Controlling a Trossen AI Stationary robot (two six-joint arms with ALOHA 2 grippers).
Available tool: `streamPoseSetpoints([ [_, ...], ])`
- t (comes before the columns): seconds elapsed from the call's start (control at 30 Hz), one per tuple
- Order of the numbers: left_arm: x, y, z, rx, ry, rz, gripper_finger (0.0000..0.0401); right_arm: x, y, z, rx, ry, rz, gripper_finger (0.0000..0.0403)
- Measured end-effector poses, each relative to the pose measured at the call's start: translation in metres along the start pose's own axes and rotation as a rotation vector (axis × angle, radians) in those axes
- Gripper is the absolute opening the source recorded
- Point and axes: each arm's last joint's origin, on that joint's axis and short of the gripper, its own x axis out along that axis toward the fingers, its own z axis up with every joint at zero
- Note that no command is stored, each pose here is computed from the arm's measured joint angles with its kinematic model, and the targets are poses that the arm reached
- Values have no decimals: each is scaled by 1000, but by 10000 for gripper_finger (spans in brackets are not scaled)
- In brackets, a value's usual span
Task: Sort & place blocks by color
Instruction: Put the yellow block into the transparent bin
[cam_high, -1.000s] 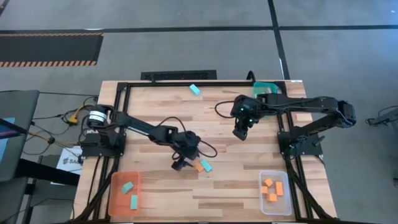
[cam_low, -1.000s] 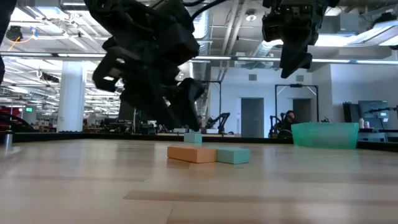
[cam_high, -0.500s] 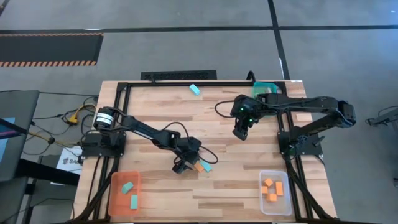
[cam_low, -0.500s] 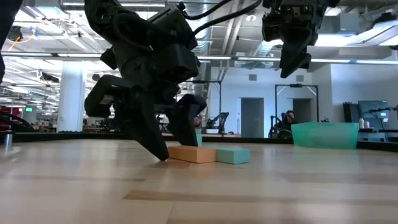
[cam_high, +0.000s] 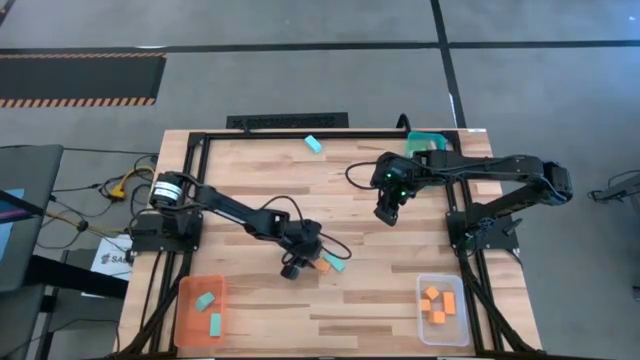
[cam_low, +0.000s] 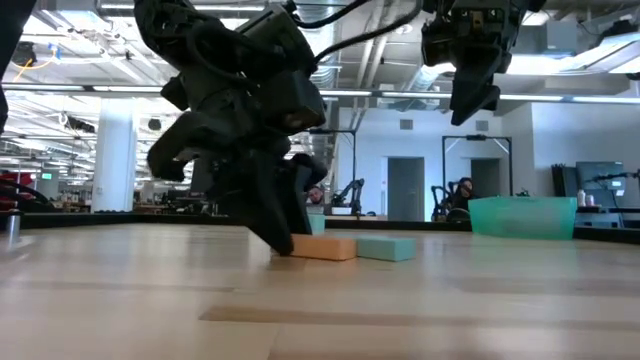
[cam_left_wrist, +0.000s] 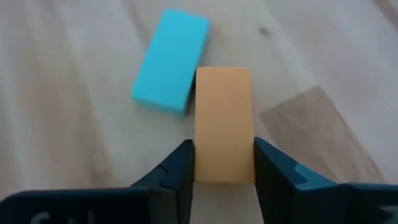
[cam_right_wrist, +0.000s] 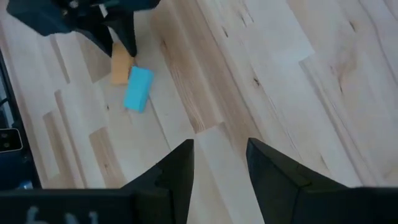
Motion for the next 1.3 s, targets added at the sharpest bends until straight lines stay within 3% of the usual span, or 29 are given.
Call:
streamPoseSetpoints([
  [0.13,-20,2,9,-128,-35,12,102,1,4,1,-45,-17,14,168],
  [0.23,-49,1,15,-190,-46,-56,102,2,12,3,-116,-55,40,168],
  [0.33,-84,1,15,-236,-29,-113,102,2,22,9,-201,-136,91,168],
  [0.47,-127,11,3,-291,-28,-93,102,-1,39,20,-347,-301,172,168],
  [0.57,-153,28,-9,-382,-126,-78,102,-5,51,28,-495,-445,207,168],
  [0.63,-165,39,-12,-474,-244,-126,102,-5,58,35,-601,-538,215,168],
  [0.73,-173,49,-8,-578,-395,-277,102,-6,67,42,-747,-661,210,168],
  [0.83,-177,49,1,-561,-491,-379,102,-3,75,46,-810,-734,214,168],
  [1.13,-179,46,12,-568,-555,-379,102,15,87,49,-808,-740,258,173],
  [1.3,-179,46,13,-570,-558,-380,104,22,96,50,-872,-730,242,210],
])
